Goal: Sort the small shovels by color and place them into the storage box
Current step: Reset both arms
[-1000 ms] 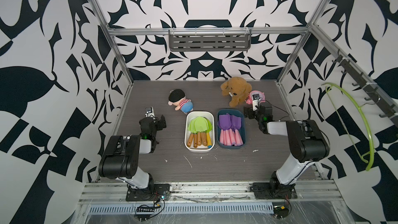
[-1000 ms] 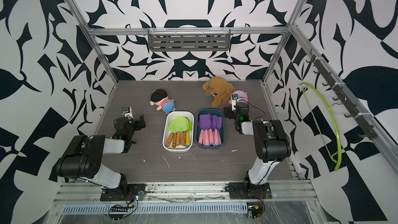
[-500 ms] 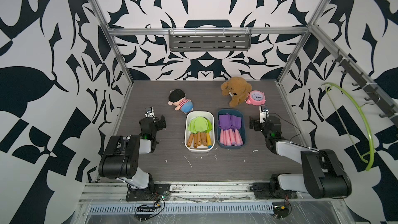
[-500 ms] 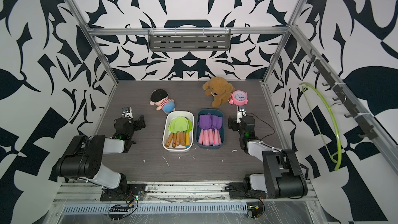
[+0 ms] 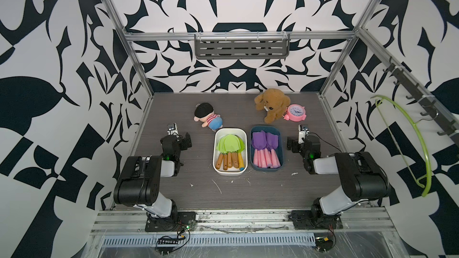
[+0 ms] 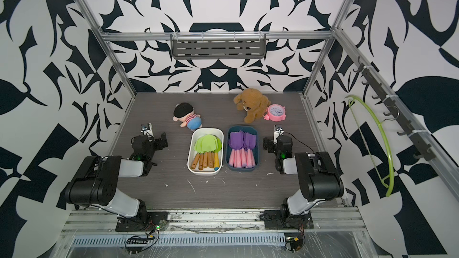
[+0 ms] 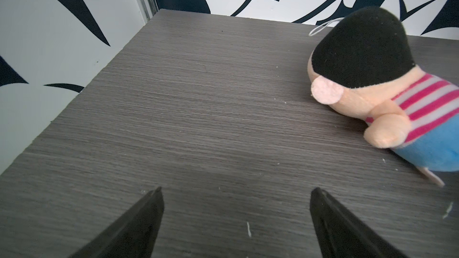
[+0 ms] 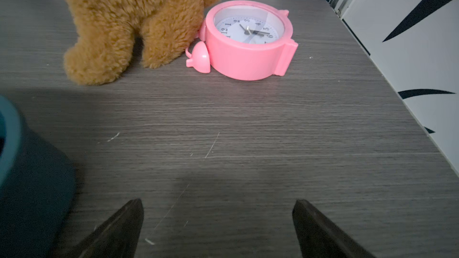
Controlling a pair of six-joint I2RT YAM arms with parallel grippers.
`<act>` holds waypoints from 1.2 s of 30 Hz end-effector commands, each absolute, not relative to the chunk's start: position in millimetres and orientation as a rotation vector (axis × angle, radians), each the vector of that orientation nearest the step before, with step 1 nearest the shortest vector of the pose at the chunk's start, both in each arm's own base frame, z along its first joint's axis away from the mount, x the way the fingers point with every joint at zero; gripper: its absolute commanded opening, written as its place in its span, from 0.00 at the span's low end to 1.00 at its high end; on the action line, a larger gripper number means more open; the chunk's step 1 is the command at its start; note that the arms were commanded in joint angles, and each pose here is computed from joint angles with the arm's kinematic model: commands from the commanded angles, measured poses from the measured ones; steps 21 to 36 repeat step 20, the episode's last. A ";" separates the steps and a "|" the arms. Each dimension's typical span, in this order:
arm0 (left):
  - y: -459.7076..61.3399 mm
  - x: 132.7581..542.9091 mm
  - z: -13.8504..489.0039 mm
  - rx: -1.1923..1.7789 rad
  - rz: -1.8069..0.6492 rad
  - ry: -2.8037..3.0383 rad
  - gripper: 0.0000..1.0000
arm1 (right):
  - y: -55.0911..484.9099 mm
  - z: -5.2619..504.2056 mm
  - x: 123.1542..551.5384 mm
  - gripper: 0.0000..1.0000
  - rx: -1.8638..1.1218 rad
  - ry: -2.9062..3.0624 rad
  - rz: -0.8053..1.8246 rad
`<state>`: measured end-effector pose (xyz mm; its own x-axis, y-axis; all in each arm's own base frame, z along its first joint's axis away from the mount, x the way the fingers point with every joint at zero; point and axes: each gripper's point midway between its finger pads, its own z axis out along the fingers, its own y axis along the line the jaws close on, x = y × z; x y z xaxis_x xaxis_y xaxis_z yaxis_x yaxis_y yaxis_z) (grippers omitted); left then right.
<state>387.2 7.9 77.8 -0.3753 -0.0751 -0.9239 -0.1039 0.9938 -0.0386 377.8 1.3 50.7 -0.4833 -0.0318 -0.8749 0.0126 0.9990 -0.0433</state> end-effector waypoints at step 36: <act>7.8 391.4 88.6 -0.128 0.028 1.923 0.99 | 2.8 73.3 387.9 0.99 0.005 2.000 -0.032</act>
